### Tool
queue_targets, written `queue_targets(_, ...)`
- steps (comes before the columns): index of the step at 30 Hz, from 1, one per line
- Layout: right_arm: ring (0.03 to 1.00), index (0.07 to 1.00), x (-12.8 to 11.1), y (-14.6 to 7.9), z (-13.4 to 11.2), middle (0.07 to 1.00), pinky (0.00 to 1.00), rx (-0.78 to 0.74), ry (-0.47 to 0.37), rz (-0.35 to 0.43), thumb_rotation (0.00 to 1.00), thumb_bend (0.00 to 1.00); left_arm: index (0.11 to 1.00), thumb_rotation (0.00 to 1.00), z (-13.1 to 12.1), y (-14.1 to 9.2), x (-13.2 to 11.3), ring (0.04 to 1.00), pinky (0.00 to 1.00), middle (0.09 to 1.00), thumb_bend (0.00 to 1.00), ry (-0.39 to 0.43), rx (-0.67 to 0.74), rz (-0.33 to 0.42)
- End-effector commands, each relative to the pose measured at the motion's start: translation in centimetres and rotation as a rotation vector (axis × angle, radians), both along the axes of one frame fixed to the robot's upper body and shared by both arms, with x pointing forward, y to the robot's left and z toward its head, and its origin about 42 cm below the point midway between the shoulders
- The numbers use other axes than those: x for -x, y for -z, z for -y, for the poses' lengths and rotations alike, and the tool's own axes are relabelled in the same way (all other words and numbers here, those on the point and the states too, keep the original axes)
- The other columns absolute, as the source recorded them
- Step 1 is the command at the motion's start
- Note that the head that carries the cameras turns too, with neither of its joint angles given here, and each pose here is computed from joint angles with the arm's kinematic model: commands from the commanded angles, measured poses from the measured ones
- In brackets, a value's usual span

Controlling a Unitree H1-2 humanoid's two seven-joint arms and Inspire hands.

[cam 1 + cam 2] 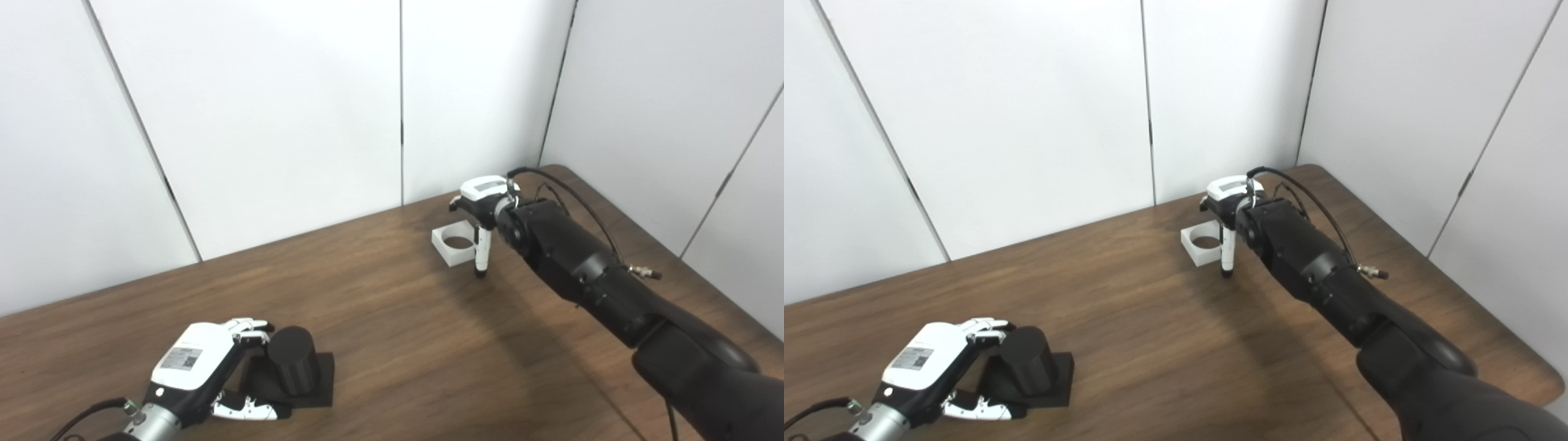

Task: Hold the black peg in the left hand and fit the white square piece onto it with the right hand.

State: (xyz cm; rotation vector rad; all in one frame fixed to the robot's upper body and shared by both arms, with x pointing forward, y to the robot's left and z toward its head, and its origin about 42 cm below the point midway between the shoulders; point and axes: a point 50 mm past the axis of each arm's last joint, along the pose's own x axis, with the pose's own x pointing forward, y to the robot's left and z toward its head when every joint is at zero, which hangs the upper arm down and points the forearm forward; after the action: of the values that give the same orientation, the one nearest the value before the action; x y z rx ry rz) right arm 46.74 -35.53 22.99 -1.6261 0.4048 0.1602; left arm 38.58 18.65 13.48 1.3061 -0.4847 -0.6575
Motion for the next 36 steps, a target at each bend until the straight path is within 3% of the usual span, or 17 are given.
queue_targets(1, 0.882, 0.837, -0.9, -0.9, -0.7, 0.905, 0.82, 0.0, -0.026, 0.022, 0.2, 0.89, 0.49, 0.06, -1.9, 3.4, 1.6, 0.83, 0.71, 0.816, 0.52, -0.02, -0.168, -0.123)
queue_targets(6, 0.877, 0.763, -1.4, -0.7, -0.9, 0.885, 0.83, 0.007, -0.036, -0.004, 0.21, 0.86, 0.49, 0.06, -2.0, 3.2, 1.8, 0.831, 0.71, 0.815, 0.52, -0.019, -0.163, -0.128)
queue_targets(13, 0.847, 0.644, -1.7, -0.6, -0.7, 0.834, 0.76, -0.003, -0.043, -0.021, 0.23, 0.82, 0.491, 0.07, -2.1, 3.1, 1.7, 0.838, 0.72, 0.82, 0.52, -0.032, -0.174, -0.134)
queue_targets(14, 0.84, 0.554, -1.7, -0.7, -0.7, 0.818, 0.75, -0.006, -0.044, -0.02, 0.18, 0.64, 0.491, 0.07, -2.1, 3.0, 1.7, 0.841, 0.72, 0.823, 0.52, -0.035, -0.175, -0.134)
queue_targets(16, 0.808, 0.502, -1.6, -0.9, -0.7, 0.767, 0.75, -0.007, -0.042, -0.023, 0.16, 0.55, 0.491, 0.07, -2.1, 3.1, 1.7, 0.837, 0.72, 0.82, 0.52, -0.035, -0.17, -0.13)
queue_targets(26, 0.821, 0.488, -1.0, -1.3, 0.0, 0.744, 0.83, -0.016, -0.043, -0.025, 0.14, 0.52, 0.491, 0.07, -1.9, 3.3, 1.8, 0.84, 0.7, 0.82, 0.52, -0.032, -0.168, -0.132)
queue_targets(36, 0.849, 0.48, -0.3, -1.9, 0.9, 0.761, 0.9, -0.1, -0.102, 0.086, 0.13, 0.52, 0.49, 0.07, -1.9, 3.2, 1.8, 0.835, 0.72, 0.816, 0.52, -0.031, -0.174, -0.125)
